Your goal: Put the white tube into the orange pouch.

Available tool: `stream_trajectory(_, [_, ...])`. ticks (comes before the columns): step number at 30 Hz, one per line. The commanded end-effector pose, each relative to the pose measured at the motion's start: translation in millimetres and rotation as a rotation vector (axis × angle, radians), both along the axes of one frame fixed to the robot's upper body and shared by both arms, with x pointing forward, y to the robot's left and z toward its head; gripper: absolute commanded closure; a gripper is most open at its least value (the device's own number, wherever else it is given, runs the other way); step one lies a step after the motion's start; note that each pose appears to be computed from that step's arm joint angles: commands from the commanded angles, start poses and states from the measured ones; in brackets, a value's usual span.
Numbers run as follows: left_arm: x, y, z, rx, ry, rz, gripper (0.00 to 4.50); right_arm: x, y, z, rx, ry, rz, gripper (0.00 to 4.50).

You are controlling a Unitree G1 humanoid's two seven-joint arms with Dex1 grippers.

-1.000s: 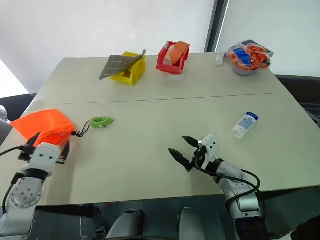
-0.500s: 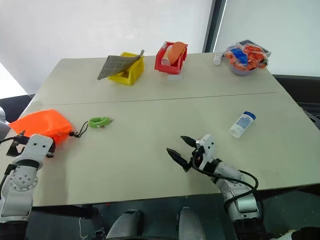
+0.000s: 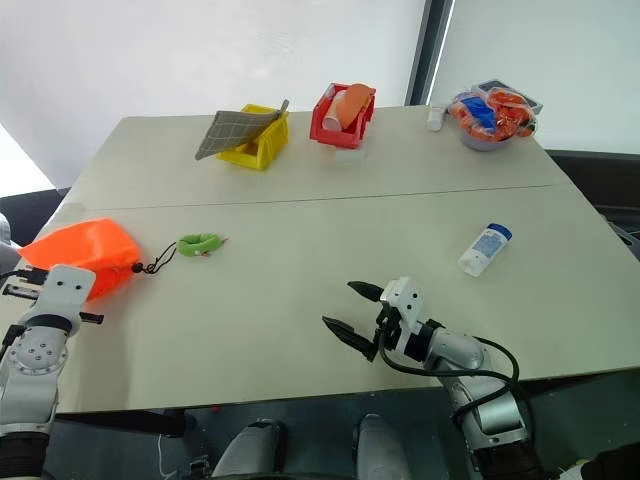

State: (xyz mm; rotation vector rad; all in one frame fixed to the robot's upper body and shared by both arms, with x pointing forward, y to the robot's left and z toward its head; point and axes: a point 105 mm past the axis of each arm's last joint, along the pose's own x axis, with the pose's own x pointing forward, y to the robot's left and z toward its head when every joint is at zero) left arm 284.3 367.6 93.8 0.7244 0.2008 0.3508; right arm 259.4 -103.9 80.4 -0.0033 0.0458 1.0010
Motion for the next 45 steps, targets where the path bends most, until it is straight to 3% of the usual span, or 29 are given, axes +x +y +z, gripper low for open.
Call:
stream_trajectory(1, [7.5,-19.2,11.8,-0.091,-0.055,-0.069,4.45,0.9,6.5,10.7,0.016,-0.054,0.021,0.0])
stream_trajectory(12, [39.5,-113.1,24.3,-0.243,-0.062,-0.344,4.45,6.5,6.2,12.6,0.025,-0.073,-0.006,0.0])
stream_trajectory(15, [50.6,-162.3,34.9,-0.292,-0.075,-0.483,4.45,6.6,4.2,12.1,0.023,-0.075,-0.017,0.0])
stream_trajectory(17, [52.1,-173.4,37.7,-0.297,-0.072,-0.514,4.45,6.7,3.8,12.0,0.023,-0.075,-0.019,0.0])
stream_trajectory(22, [48.0,-277.5,66.4,-0.394,-0.081,-0.848,4.45,10.9,-1.4,12.6,0.025,-0.08,-0.053,0.0])
stream_trajectory(25, [39.2,-300.3,78.6,-0.423,-0.078,-0.95,4.45,13.9,-7.6,12.8,0.022,-0.083,-0.083,0.0])
stream_trajectory(30, [31.6,-293.3,97.4,-0.466,-0.092,-0.983,4.45,22.2,-25.8,14.8,0.017,-0.09,-0.173,0.0])
stream_trajectory(37, [15.4,-243.6,61.8,-0.46,0.063,-0.924,4.45,38.0,-56.8,33.4,0.082,-0.127,-0.346,0.0])
stream_trajectory(41, [-0.3,-227.3,40.6,-0.476,0.155,-0.916,4.45,48.9,-85.5,38.5,0.089,-0.133,-0.493,0.0])
stream_trajectory(45, [-1.9,-223.5,28.0,-0.477,0.198,-0.903,4.45,54.1,-106.6,42.4,0.086,-0.169,-0.6,0.0])
